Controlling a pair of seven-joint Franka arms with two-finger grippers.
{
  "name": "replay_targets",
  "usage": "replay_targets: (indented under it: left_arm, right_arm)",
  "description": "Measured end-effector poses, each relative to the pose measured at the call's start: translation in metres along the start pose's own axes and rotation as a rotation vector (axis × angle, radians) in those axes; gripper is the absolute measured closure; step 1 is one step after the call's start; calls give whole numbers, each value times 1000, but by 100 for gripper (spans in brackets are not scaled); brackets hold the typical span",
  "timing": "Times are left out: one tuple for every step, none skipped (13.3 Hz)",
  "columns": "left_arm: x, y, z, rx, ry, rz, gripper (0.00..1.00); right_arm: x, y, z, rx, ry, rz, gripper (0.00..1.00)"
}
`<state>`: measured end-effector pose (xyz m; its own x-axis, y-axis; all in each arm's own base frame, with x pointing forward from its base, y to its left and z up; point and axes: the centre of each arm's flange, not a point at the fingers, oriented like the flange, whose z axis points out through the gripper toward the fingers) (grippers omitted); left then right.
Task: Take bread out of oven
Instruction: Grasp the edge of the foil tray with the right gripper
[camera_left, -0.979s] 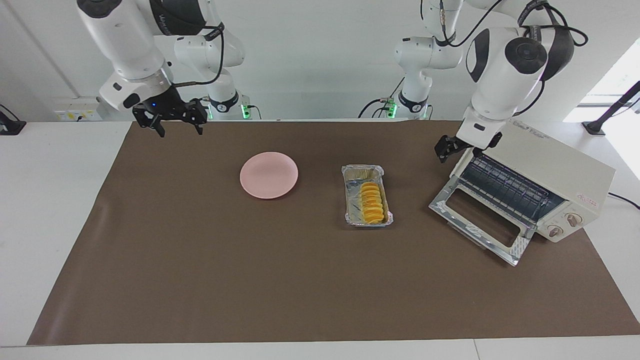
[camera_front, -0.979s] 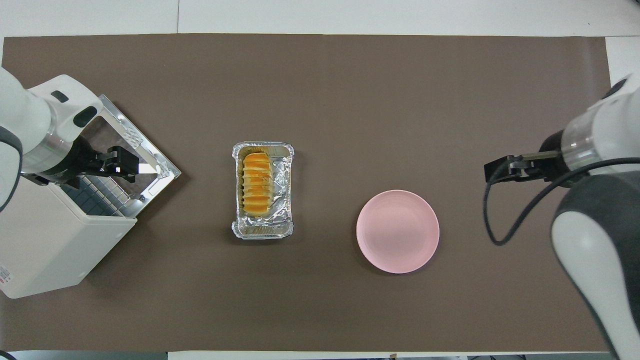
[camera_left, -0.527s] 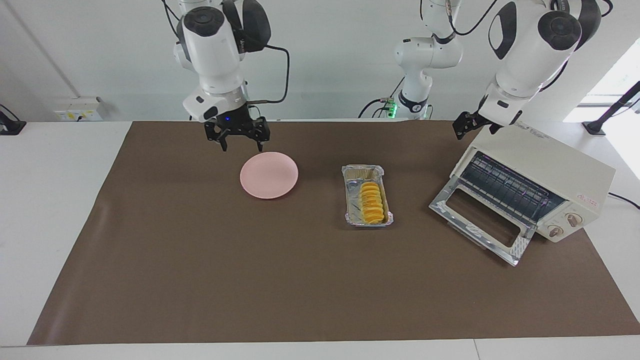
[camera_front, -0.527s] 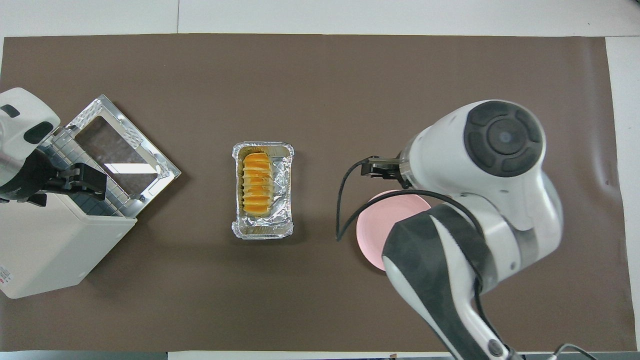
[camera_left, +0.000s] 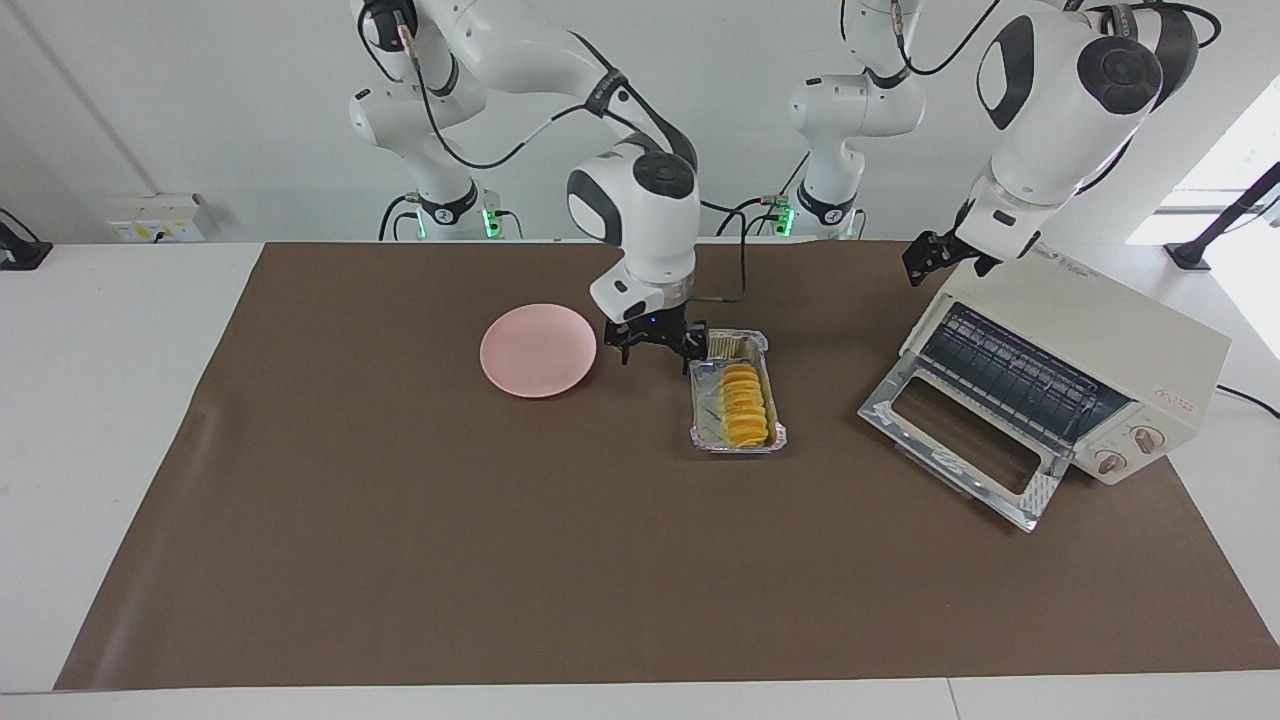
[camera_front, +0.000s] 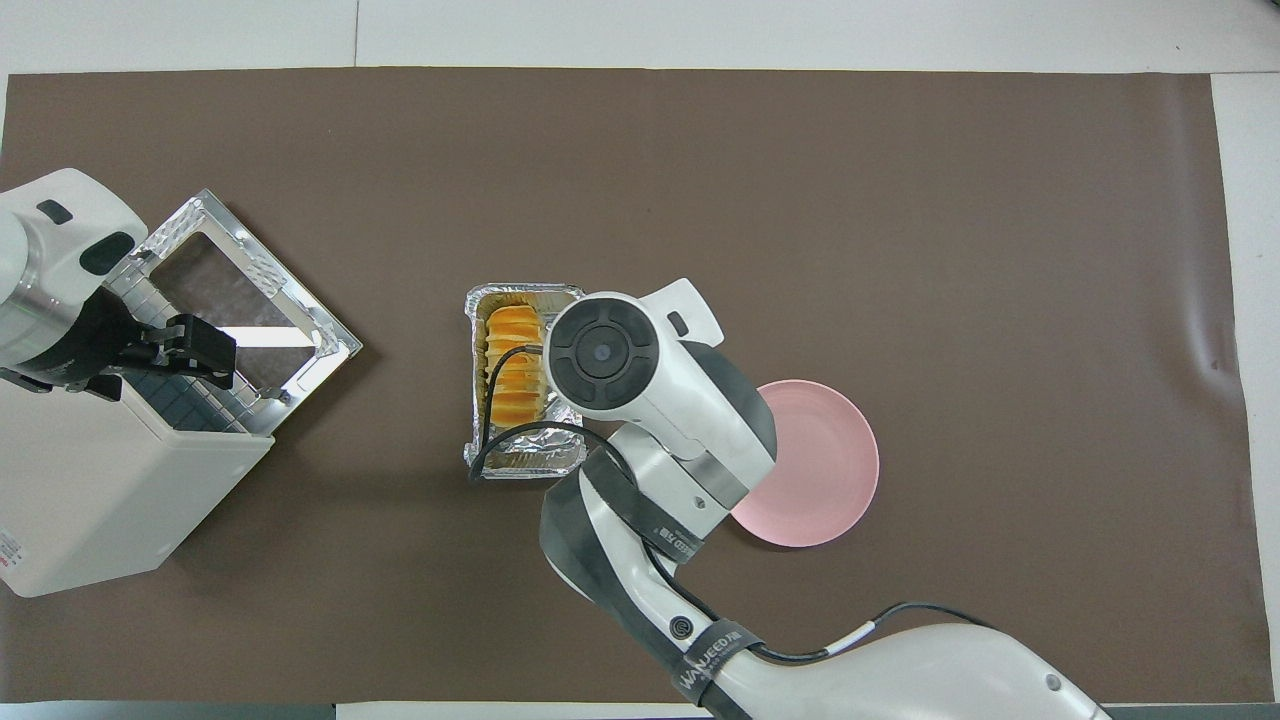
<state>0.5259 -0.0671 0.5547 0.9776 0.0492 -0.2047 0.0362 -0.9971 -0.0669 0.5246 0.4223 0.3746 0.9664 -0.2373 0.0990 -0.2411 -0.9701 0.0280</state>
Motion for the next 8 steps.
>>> replay_targets:
  left_arm:
    - [4,1,4,-1,-9,0,0]
    - [6,1,8,-1,-17,0,0]
    - [7,1,10,-1,-21,0,0]
    - [8,-1,10,-2,-22,-4,0]
    - [9,-3,9,-4,-19,-9,0]
    - [9,-6,7,-6,-16,-13,0]
    - [9,-7,6,-7,-14,-15,0]
    - [9,-7,5,-8,-12,-13,0]
  right_arm:
    - [2,-8,7,-13,4,-3,0]
    - [6,-12,9,-12,5,-1,0]
    - [10,-13,11,-10,7,3,0]
    - [13,-13,11,-8,9,7,0]
    - [14,-13,11,-5,10,9,0]
    - [15,-14,11,3,13,10,0]
    - [15,-16,11,14,19,9,0]
    - [14,-19,15,23,22,-3,0]
